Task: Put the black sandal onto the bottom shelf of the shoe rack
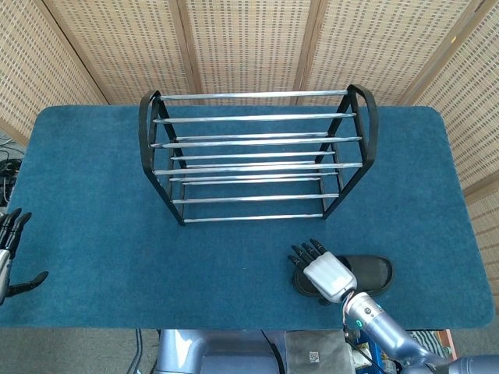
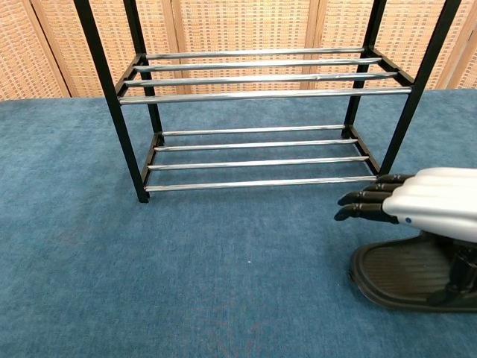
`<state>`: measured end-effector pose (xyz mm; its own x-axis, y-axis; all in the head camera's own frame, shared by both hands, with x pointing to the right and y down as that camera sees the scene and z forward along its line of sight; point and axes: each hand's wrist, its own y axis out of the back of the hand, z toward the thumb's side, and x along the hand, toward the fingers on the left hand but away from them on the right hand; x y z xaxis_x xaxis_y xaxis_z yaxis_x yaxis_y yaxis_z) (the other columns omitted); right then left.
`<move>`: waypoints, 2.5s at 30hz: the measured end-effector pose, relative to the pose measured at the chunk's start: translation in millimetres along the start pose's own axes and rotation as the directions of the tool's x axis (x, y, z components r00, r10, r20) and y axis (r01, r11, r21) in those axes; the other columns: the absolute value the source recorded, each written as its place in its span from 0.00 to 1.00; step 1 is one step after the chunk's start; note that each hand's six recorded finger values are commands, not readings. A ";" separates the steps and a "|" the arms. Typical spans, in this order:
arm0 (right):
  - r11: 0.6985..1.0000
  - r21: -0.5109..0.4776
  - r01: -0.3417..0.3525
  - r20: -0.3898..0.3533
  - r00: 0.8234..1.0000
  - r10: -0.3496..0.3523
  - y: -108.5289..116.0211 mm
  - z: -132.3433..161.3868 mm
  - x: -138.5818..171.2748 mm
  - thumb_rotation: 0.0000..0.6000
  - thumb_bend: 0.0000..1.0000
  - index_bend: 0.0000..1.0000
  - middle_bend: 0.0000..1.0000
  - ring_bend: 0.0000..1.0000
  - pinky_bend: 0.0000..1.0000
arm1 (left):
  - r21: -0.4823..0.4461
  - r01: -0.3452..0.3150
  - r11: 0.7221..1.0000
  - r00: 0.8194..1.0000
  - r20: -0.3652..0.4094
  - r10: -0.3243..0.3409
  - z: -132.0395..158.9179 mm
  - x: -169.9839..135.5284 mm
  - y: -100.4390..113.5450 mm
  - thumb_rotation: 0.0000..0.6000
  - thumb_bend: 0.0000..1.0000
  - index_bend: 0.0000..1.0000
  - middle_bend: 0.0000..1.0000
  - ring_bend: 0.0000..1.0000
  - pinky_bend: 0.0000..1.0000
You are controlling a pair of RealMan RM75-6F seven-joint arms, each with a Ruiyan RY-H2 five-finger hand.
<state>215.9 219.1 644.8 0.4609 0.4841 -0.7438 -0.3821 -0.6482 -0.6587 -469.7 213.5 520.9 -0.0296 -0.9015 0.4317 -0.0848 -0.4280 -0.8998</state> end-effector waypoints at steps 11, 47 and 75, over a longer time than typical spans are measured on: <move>0.998 0.030 -0.048 0.113 0.993 0.045 -21.4 -22.0 -4.5 1.00 0.00 0.00 0.00 0.00 0.00 | 0.008 0.005 1.000 1.000 0.008 -0.005 1.8 0.4 -1.5 1.00 0.18 0.00 0.00 0.00 0.00; 0.991 0.089 -0.098 0.212 0.974 0.077 -56.4 -43.1 -6.8 1.00 0.00 0.00 0.00 0.00 0.00 | 0.022 0.010 1.000 1.000 0.014 -0.010 4.1 1.3 -4.4 1.00 0.18 0.00 0.00 0.00 0.00; 0.920 0.308 0.241 -0.153 0.967 -0.202 -17.8 -6.0 -0.6 1.00 0.52 0.51 0.52 0.53 0.52 | 0.020 0.019 1.000 1.000 0.019 -0.020 5.2 3.0 -6.7 1.00 0.18 0.00 0.00 0.00 0.00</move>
<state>227.2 226.8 657.6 0.6455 0.5095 -0.5690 -0.4872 -0.2990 -0.8205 -464.0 213.3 527.9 -0.0086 -0.8940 0.4480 -0.0649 -0.4466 -0.8924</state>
